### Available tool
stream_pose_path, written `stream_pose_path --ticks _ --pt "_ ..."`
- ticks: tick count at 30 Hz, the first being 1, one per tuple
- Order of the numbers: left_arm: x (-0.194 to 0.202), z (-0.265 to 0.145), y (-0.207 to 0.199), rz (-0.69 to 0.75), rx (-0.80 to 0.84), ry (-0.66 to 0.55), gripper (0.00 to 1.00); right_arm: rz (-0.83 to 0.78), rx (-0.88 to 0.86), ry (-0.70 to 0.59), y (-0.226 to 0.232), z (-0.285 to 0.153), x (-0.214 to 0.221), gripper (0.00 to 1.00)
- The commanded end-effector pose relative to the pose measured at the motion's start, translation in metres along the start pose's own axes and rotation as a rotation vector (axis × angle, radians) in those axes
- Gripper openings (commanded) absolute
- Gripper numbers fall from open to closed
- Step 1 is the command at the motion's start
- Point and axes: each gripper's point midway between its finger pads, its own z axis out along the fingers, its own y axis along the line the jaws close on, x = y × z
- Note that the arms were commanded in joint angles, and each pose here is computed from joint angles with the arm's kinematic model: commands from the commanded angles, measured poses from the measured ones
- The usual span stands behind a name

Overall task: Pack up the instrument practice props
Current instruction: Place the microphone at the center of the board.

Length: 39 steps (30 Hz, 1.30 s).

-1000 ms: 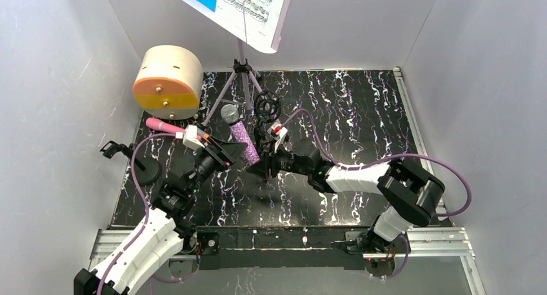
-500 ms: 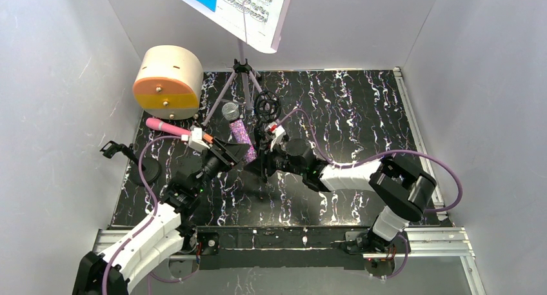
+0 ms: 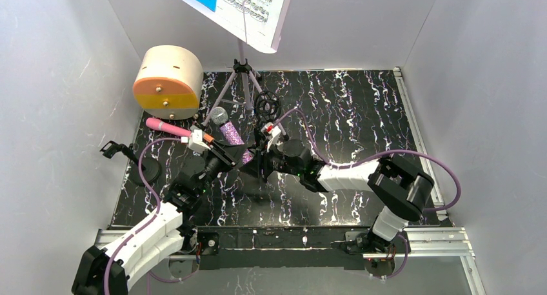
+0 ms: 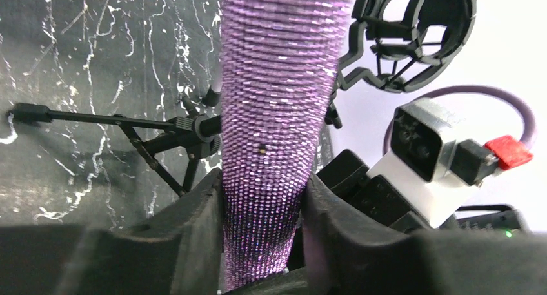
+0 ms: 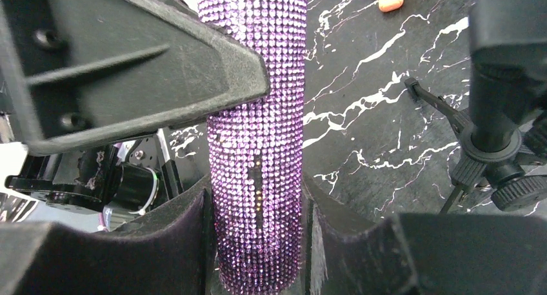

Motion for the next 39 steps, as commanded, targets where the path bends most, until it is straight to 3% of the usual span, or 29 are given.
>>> stream_pose_path --ticks 1,3,9,15,21,35,39 --pt "-0.01 0.001 -0.006 0.007 0.016 -0.049 0.07 -0.055 -0.053 -0.128 0.016 0.004 -0.032 0.18" --pt "-0.013 0.001 -0.004 0.01 0.003 -0.063 0.0 -0.059 -0.028 -0.142 0.01 -0.001 -0.03 0.32" --pt "-0.022 0.003 0.005 0.006 -0.05 -0.115 0.0 -0.089 0.056 -0.195 -0.004 -0.021 -0.035 0.71" --pt "-0.044 0.005 0.019 0.033 -0.155 -0.197 0.0 -0.093 0.19 -0.284 -0.027 -0.052 -0.046 0.9" --pt "-0.082 0.001 0.055 0.004 -0.339 -0.324 0.0 -0.094 0.302 -0.365 -0.047 -0.085 -0.048 0.98" --pt "-0.15 -0.013 0.161 -0.156 -0.7 -0.529 0.0 -0.176 0.565 -0.529 -0.085 -0.155 -0.063 0.99" --pt "-0.156 -0.007 0.186 -0.193 -0.756 -0.518 0.0 -0.213 0.634 -0.585 -0.092 -0.178 -0.068 0.99"
